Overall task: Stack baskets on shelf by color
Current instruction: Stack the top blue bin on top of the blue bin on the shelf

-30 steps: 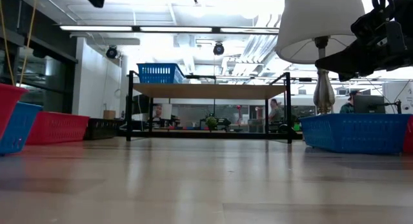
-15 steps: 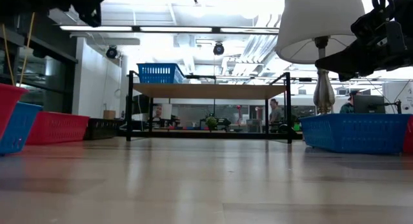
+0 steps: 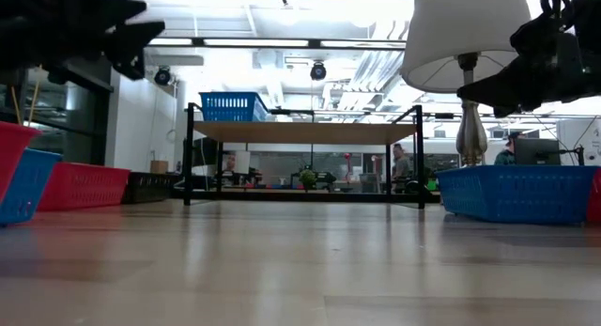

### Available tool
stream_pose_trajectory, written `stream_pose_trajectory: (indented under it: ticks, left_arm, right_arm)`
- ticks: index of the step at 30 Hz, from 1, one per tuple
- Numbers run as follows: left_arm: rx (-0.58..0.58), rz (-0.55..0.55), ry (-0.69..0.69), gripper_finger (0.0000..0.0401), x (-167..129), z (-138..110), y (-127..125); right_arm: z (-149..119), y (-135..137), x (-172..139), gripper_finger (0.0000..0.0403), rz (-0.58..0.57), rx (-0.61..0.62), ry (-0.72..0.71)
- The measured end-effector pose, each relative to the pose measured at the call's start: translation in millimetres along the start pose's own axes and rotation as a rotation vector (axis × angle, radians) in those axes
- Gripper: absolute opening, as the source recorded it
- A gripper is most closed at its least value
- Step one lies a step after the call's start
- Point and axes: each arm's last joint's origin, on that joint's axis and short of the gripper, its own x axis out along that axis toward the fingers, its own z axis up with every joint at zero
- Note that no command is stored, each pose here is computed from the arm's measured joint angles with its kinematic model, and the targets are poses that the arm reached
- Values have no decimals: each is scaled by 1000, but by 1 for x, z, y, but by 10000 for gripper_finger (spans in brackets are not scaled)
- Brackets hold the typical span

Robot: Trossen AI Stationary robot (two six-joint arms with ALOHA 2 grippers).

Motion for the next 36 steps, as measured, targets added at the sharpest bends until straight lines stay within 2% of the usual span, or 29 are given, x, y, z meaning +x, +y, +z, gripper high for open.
stream_pose_trajectory:
  ticks: [5,7,9,13,18,21,24,31,36]
  left_arm:
    - [-30,18,34,170,0,-3,1]
    - [-30,20,38,170,0,-4,1]
    - [-17,24,35,170,0,-3,1]
    - [-11,32,34,170,0,-3,1]
    - [-12,32,34,170,0,-3,1]
    - [-18,32,34,170,0,-3,1]
    - [-18,37,34,170,0,-3,1]
    - [-18,58,32,170,0,-3,2]
    - [-18,58,32,170,0,-3,2]
  right_arm:
    - [25,1,-2,0,68,287,-250]
    - [32,5,-3,0,181,294,-310]
    - [33,10,-1,0,276,286,-279]
    - [41,15,9,0,247,280,-128]
    - [49,17,23,2,79,244,259]
    - [53,16,27,17,-25,243,475]
    - [52,16,33,54,-107,232,639]
    - [38,13,51,167,-192,127,840]
    - [23,6,63,205,-236,62,950]
